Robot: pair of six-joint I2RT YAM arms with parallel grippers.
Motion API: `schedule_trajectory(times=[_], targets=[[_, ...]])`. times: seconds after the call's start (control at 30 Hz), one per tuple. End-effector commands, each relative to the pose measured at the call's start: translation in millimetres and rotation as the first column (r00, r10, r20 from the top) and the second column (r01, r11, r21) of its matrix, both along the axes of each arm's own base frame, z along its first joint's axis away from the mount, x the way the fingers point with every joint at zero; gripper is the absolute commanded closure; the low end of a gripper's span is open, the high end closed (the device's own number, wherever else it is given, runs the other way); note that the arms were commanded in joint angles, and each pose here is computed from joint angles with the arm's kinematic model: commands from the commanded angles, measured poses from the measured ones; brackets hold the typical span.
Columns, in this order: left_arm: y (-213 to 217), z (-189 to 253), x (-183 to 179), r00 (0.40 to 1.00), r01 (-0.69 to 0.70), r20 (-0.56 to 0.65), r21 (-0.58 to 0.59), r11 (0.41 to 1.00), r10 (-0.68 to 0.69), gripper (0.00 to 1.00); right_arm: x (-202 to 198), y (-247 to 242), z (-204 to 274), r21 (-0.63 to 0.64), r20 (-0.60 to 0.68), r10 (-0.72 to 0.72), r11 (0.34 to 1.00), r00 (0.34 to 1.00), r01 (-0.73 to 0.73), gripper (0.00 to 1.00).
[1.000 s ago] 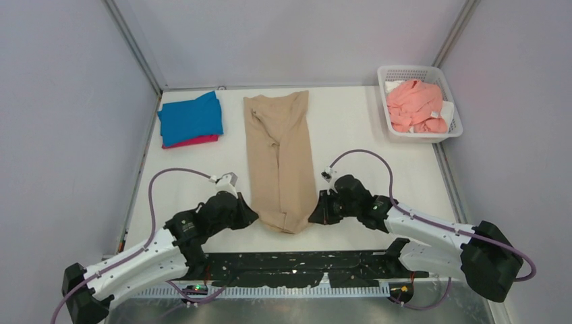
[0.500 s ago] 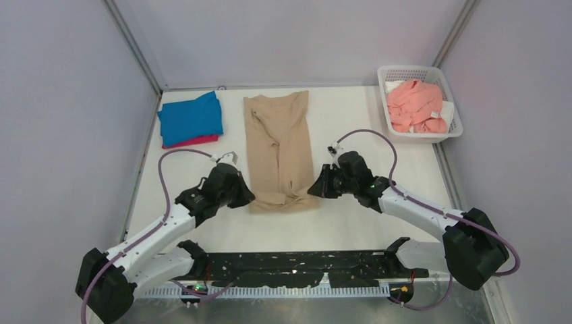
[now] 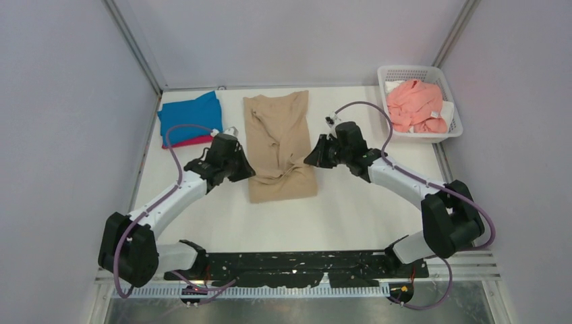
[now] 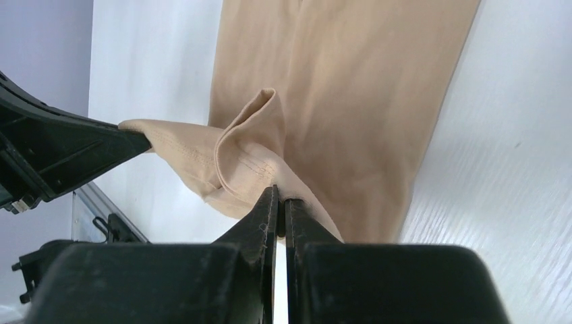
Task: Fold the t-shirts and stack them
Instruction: Fold the folded rectangular tshirt in 1/3 of the way
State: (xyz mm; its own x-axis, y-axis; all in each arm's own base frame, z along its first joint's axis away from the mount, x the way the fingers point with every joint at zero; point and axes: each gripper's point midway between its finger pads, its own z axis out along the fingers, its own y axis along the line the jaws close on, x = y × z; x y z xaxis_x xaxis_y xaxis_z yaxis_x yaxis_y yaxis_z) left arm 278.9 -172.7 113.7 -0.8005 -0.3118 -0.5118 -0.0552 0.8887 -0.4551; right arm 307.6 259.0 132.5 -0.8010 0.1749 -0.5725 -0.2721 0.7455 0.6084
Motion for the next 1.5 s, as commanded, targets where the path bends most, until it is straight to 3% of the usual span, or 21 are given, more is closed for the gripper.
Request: schedule_trajectory(times=[0.0,0.57,1.13,1.33,1.4,1.43,1.47], targets=[[-9.4,28.7,38.6,0.995,0.039,0.098,-0.034,0.999,-0.035,1.00,38.2,0.5,30.9,0.015,0.116,0.016,1.000,0.993,-0.018,0.95],[-2.1,0.9,110.9,1.000,0.026,-0.001,-0.040,0.999,-0.026,1.00,111.9,4.9,16.4,0.011,0.141,0.011,1.000,0.990,-0.012,0.95],[14.1,-28.3,144.4,0.996,-0.034,-0.083,-0.010,0.999,0.033,1.00,147.2,2.4,-18.1,-0.010,0.097,0.007,1.000,0.995,-0.006,0.94],[11.1,-36.3,150.9,0.996,-0.024,-0.087,-0.032,0.999,0.021,0.86,160.5,-0.8,-35.2,-0.017,0.077,-0.017,1.000,0.997,0.018,0.85],[9.9,-36.1,155.3,0.997,-0.017,-0.082,-0.041,0.999,0.014,0.74,166.7,-2.6,-38.5,-0.014,0.073,-0.028,0.999,0.997,0.029,0.75],[9.0,-35.7,157.0,0.996,-0.014,-0.084,-0.047,0.999,0.010,0.64,168.9,-3.4,-37.6,-0.014,0.076,-0.030,0.999,0.997,0.031,0.66],[8.2,-32.8,159.3,0.997,-0.009,-0.080,-0.055,0.998,0.004,0.53,173.6,-3.6,-34.2,-0.013,0.087,-0.035,0.999,0.996,0.036,0.62]])
